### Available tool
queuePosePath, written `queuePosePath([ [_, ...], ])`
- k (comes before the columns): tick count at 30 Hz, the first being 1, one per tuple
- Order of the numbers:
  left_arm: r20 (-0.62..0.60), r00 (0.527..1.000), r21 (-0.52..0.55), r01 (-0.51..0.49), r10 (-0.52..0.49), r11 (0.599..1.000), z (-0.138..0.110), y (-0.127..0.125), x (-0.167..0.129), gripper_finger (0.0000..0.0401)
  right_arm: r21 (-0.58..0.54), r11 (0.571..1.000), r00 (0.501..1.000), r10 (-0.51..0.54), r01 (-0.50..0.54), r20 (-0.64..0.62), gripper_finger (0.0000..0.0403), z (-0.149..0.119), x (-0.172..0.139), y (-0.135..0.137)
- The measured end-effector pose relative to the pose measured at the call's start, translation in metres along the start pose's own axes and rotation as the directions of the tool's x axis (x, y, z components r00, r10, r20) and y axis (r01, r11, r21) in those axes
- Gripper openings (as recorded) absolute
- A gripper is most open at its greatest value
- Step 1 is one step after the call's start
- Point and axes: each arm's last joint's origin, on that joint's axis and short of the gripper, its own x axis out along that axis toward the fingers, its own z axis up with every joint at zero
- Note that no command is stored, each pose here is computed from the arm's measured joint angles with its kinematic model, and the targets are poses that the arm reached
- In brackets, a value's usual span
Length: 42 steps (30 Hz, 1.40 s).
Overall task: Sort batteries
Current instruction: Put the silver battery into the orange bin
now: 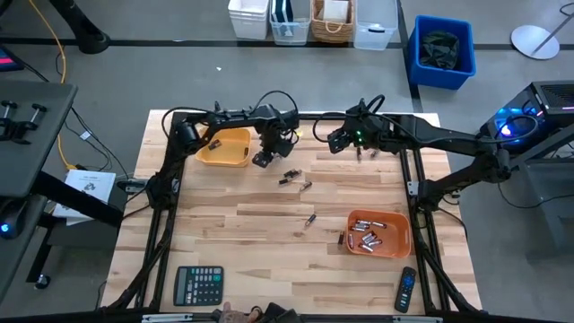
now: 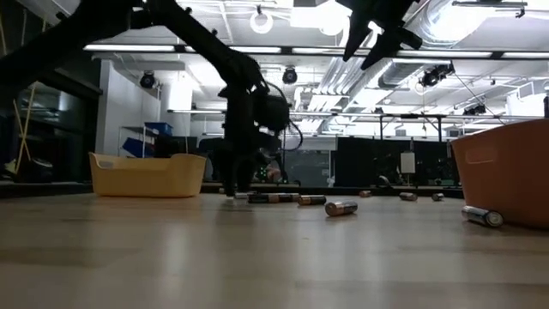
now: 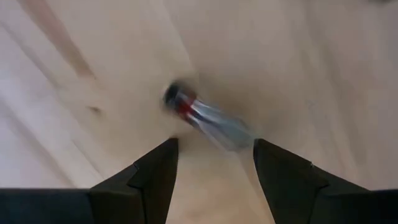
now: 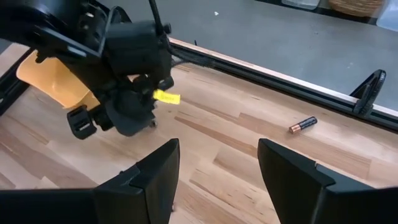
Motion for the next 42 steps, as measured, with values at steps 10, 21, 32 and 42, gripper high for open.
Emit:
queuePosePath([
  [10,-0.032,0.998,-0.03,-0.061,0.06,0.998,0.006,-0.003,-0.007,0.0202,0.005,1.0,1.0,0.008,-0.008,0.003,0.0213,0.0,0.0,0.001],
  [21,-0.061,0.995,0.032,-0.082,0.083,0.996,0.017,-0.014,-0.012,0.0202,-0.03,1.0,1.0,0.001,-0.001,0.009,0.0213,0.0,0.0,0.001],
  [32,-0.1,0.988,0.105,-0.111,0.121,0.988,0.023,-0.023,0.006,0.0202,-0.027,1.0,1.0,0.006,-0.006,0.014,0.0213,0.0,0.0,0.002],
  [42,-0.092,0.986,-0.123,-0.148,0.138,0.981,0.036,-0.032,0.007,0.0152,-0.026,1.0,1.0,0.014,-0.014,0.009,0.0213,0.0,-0.001,0.002],
])
